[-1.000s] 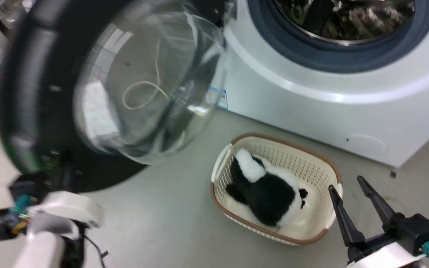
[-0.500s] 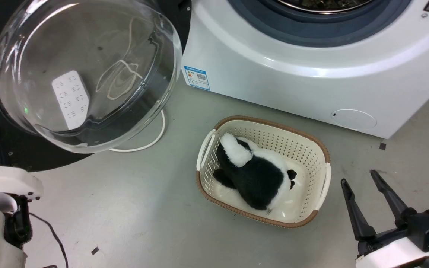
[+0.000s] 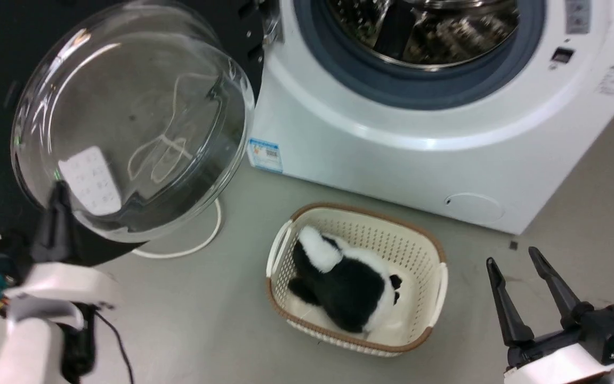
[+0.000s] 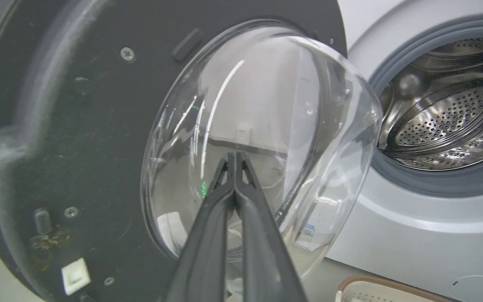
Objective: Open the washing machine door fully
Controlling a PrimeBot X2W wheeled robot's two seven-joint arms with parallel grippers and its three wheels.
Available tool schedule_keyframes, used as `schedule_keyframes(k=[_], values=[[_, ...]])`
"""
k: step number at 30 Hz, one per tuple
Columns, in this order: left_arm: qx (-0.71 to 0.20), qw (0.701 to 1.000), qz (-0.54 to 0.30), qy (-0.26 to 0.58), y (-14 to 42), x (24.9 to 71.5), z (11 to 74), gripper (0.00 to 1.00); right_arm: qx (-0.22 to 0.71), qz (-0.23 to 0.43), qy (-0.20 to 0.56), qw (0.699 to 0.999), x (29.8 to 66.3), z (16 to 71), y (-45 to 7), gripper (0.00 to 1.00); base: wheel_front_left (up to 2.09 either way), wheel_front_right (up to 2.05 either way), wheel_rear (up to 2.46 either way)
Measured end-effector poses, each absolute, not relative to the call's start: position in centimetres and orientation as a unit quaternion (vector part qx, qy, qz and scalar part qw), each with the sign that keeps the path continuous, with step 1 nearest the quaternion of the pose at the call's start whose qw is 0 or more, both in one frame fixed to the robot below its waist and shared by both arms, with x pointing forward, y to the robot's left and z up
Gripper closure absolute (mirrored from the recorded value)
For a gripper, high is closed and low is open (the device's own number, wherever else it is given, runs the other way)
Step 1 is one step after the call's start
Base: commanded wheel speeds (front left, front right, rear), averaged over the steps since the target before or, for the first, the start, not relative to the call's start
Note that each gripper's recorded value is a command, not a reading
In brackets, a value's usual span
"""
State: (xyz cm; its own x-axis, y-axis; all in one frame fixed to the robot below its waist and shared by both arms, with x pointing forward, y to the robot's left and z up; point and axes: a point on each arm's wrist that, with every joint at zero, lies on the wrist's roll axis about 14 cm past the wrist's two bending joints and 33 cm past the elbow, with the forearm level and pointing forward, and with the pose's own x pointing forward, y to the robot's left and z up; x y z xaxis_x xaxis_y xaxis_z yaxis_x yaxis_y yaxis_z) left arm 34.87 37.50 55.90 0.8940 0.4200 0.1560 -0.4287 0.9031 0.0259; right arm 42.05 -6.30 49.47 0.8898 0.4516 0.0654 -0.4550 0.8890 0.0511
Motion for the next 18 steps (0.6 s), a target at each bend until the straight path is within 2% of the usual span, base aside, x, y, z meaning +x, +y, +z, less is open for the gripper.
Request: schedule_keyframes(k=[7, 18], values=[[-0.008, 0.983, 0.145, -0.115, 30.2, 35.2, 56.9, 1.0, 0.015, 0.186, -0.068, 0.98, 40.7, 52.4, -8.9, 0.0, 0.0, 0.0, 0.0], [-0.053, 0.992, 0.053, -0.099, 20.5, 35.4, 54.8, 1.0, 0.009, 0.115, -0.095, 0.989, 37.4, 54.3, -13.6, 0.0, 0.0, 0.0, 0.0]])
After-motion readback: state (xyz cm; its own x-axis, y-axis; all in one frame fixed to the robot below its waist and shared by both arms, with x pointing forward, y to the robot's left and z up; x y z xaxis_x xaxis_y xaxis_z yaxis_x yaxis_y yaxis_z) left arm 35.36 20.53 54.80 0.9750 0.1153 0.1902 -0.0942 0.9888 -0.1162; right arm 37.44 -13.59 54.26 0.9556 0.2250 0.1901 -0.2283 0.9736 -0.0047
